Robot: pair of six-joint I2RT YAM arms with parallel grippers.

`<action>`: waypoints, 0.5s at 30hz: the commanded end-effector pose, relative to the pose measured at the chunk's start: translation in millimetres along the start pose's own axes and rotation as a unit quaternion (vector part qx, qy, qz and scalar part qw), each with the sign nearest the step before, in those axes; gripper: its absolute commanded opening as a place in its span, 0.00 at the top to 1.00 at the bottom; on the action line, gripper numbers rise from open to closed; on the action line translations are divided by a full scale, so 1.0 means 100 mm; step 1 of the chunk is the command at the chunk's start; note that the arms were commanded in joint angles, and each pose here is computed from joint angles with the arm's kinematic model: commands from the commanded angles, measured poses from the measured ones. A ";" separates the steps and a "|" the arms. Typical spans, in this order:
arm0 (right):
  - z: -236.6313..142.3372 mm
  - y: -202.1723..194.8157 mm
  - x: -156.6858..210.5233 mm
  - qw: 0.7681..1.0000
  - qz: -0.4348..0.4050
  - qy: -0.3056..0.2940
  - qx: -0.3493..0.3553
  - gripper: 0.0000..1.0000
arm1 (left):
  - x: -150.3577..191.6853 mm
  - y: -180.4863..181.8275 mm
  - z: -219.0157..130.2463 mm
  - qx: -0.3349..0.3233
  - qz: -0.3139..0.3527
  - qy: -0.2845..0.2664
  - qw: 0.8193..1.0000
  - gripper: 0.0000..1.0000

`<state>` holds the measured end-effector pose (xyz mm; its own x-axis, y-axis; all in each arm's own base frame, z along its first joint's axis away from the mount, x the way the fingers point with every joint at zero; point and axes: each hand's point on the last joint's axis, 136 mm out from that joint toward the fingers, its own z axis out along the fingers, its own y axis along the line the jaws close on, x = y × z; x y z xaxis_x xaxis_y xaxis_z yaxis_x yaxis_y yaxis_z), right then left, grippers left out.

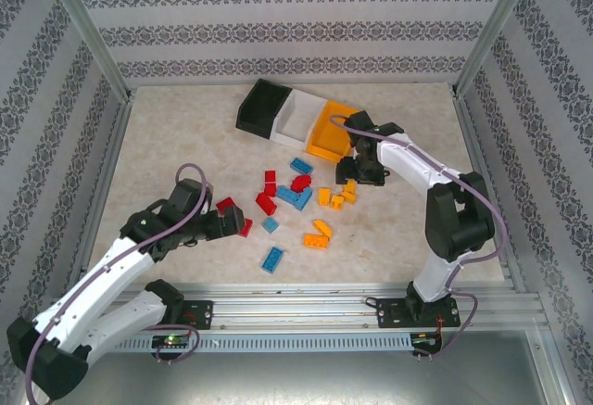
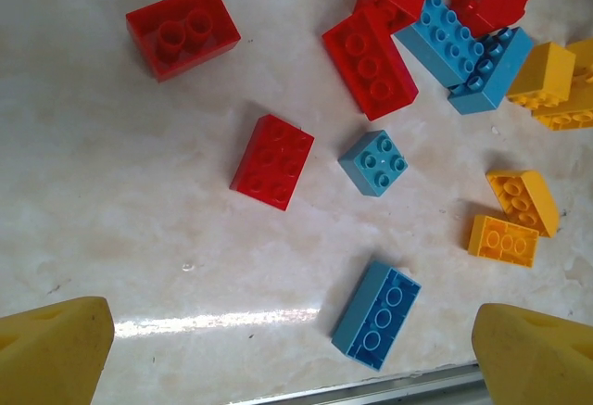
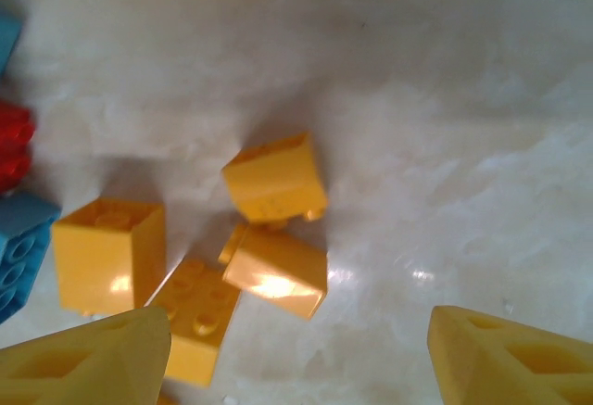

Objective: Sort the legos into containers by color

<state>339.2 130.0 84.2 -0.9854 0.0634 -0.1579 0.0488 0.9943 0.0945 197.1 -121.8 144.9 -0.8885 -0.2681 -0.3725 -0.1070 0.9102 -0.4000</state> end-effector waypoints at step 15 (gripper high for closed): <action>0.48 0.10 -0.13 0.999 -0.034 0.026 -0.005 0.36 | -0.15 -0.15 0.18 -0.005 0.025 0.023 0.999 0.00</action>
<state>360.1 145.3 52.9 -0.9915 -0.0014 -0.1303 -0.0142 0.9951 0.0977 211.7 -131.4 131.5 -0.9234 -0.2065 -0.3237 -0.0903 0.9362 -0.3397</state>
